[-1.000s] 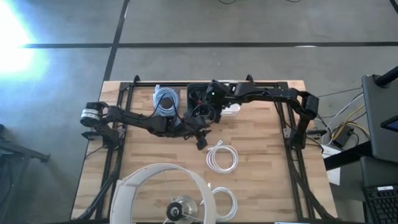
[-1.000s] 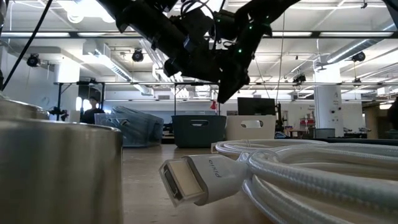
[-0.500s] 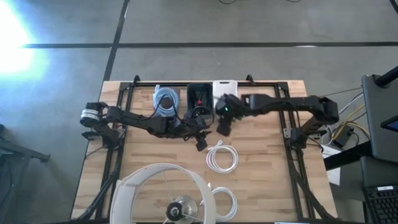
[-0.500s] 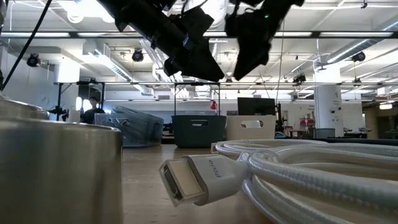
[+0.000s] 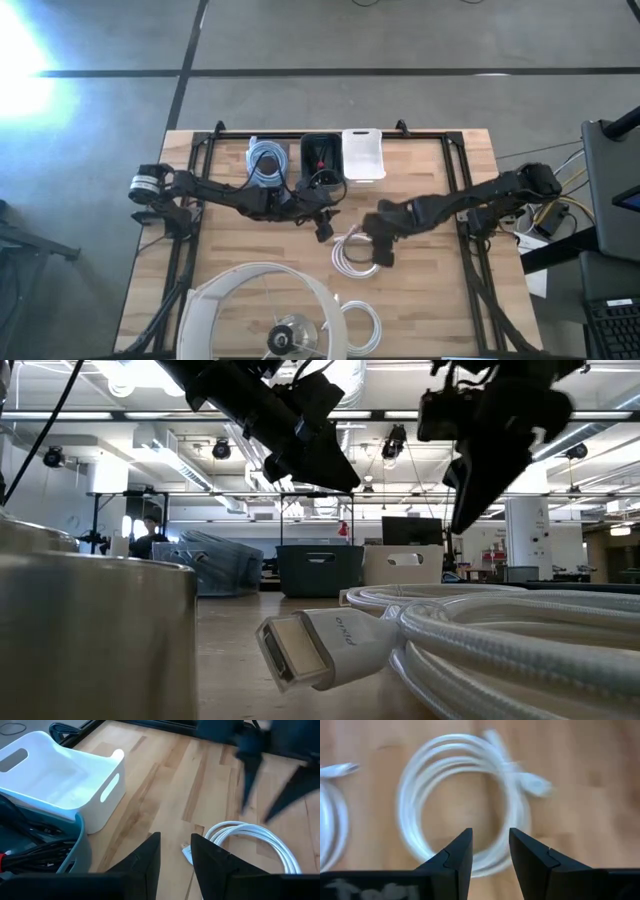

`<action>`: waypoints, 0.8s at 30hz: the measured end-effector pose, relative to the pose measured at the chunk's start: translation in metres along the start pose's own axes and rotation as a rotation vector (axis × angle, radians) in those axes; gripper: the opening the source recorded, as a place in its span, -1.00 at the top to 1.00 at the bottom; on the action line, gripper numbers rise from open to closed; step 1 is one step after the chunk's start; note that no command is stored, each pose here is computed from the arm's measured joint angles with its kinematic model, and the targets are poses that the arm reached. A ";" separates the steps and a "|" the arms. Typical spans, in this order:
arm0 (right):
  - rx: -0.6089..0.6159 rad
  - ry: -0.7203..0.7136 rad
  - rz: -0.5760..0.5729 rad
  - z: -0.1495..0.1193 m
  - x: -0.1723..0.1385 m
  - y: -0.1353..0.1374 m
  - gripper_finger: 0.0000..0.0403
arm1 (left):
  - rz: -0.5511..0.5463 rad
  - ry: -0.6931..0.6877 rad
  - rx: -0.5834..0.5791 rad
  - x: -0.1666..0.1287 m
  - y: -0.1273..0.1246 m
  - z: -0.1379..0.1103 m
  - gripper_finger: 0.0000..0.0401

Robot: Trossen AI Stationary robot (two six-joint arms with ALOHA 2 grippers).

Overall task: Sort HDMI cables
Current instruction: Put the top white HDMI cable into the white bin

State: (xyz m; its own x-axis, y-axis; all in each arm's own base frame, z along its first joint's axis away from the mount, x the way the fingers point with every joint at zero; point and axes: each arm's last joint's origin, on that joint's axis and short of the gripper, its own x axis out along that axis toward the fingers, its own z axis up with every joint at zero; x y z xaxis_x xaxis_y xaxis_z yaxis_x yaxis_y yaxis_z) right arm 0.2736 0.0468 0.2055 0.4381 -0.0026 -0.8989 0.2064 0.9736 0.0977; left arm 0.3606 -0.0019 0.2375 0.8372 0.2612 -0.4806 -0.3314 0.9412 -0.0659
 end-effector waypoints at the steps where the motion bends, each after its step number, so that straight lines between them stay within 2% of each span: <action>1: -0.015 -0.009 0.022 -0.003 0.003 0.004 0.40 | 0.000 0.000 0.000 0.000 0.000 0.000 0.45; 10: -0.108 -0.129 0.146 -0.026 0.019 0.032 0.46 | 0.000 -0.001 0.000 0.000 0.000 0.000 0.45; 24: -0.153 -0.177 0.257 -0.050 0.038 0.043 0.58 | 0.001 -0.001 -0.001 0.000 0.000 0.000 0.45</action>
State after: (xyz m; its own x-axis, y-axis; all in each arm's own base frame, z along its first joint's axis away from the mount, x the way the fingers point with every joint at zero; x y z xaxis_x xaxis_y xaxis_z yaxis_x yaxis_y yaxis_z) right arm 0.2552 0.1002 0.1538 0.6061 0.2204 -0.7642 -0.0576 0.9705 0.2341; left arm 0.3606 -0.0020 0.2376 0.8373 0.2624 -0.4797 -0.3327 0.9407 -0.0661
